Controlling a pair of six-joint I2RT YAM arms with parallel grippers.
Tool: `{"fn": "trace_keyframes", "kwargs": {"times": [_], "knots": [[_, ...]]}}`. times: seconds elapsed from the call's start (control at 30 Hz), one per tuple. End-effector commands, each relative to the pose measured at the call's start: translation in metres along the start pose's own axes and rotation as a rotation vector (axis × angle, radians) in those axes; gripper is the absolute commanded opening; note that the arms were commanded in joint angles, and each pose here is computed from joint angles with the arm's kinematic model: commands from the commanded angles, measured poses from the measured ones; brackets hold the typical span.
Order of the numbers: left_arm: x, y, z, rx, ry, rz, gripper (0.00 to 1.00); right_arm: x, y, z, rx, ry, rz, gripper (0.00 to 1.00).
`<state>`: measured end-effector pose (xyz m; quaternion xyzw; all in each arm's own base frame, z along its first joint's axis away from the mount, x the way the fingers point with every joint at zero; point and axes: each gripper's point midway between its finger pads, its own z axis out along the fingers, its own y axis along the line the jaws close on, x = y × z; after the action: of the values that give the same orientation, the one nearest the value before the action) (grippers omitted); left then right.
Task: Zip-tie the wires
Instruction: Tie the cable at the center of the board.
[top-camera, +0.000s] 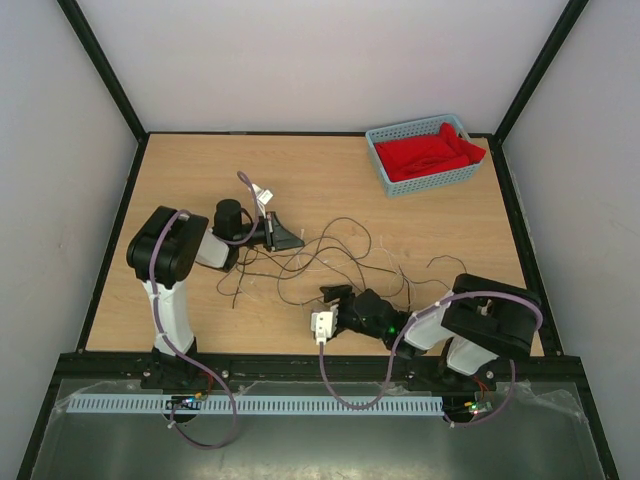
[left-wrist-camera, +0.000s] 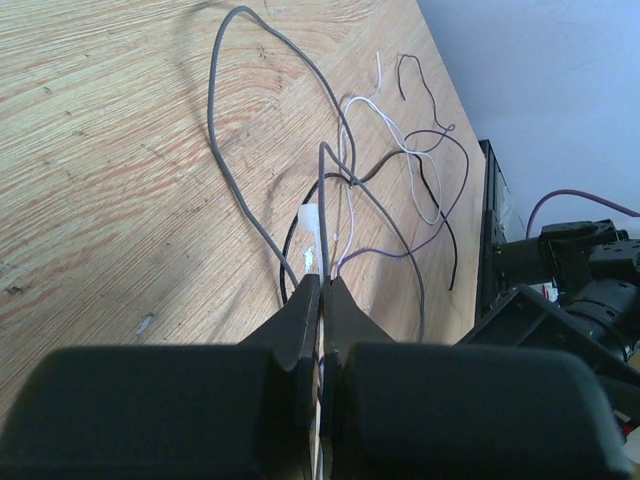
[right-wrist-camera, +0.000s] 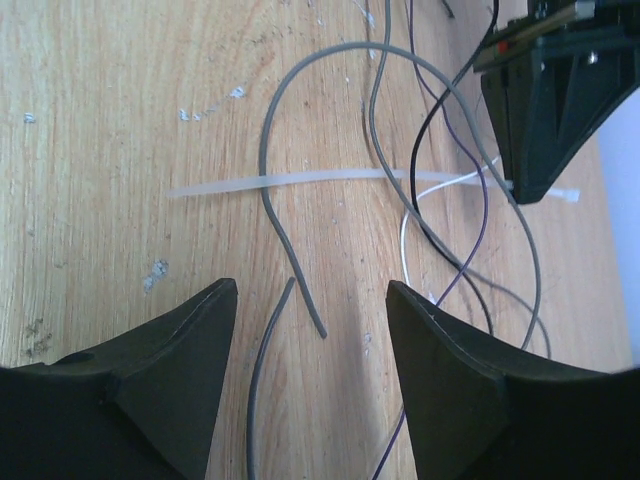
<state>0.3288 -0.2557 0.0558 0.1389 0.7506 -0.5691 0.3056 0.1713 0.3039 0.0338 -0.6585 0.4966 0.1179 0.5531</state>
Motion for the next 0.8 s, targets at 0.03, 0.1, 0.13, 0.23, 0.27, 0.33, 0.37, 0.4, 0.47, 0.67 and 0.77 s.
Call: {"fn": "trace_keyframes", "kwargs": {"times": [0.03, 0.1, 0.13, 0.23, 0.27, 0.33, 0.37, 0.4, 0.47, 0.67, 0.77], "knots": [[-0.001, -0.006, 0.0, 0.058, 0.018, 0.023, 0.0, -0.01, 0.005, 0.008, -0.002, -0.029, -0.102, 0.73], [0.0, -0.006, -0.001, 0.069, 0.028, 0.015, 0.0, -0.01, 0.008, 0.009, -0.011, -0.032, -0.118, 0.73], [0.001, -0.007, -0.001, 0.074, 0.032, 0.012, 0.0, -0.009, 0.01, 0.01, -0.016, -0.028, -0.126, 0.73], [0.005, -0.007, -0.002, 0.081, 0.044, -0.003, 0.0, -0.008, 0.015, 0.014, -0.031, -0.023, -0.153, 0.74], [0.006, -0.006, -0.002, 0.082, 0.046, -0.006, 0.0, -0.008, 0.016, 0.015, -0.037, -0.021, -0.163, 0.74], [0.007, -0.005, -0.003, 0.081, 0.048, -0.008, 0.0, -0.007, 0.018, 0.02, -0.045, -0.012, -0.196, 0.74], [0.007, -0.005, -0.003, 0.079, 0.047, -0.009, 0.0, -0.006, 0.02, 0.022, -0.05, -0.005, -0.212, 0.74], [0.007, -0.004, -0.003, 0.077, 0.046, -0.007, 0.0, -0.006, 0.021, 0.024, -0.056, 0.001, -0.229, 0.75], [0.008, -0.003, -0.004, 0.075, 0.048, -0.011, 0.0, -0.006, 0.023, 0.028, -0.066, 0.008, -0.253, 0.74], [0.008, -0.006, -0.004, 0.089, 0.054, -0.011, 0.0, -0.001, 0.035, 0.032, -0.117, 0.032, -0.303, 0.74], [0.007, -0.007, -0.005, 0.094, 0.056, -0.013, 0.0, 0.0, 0.042, 0.034, -0.152, 0.051, -0.347, 0.74]]}}
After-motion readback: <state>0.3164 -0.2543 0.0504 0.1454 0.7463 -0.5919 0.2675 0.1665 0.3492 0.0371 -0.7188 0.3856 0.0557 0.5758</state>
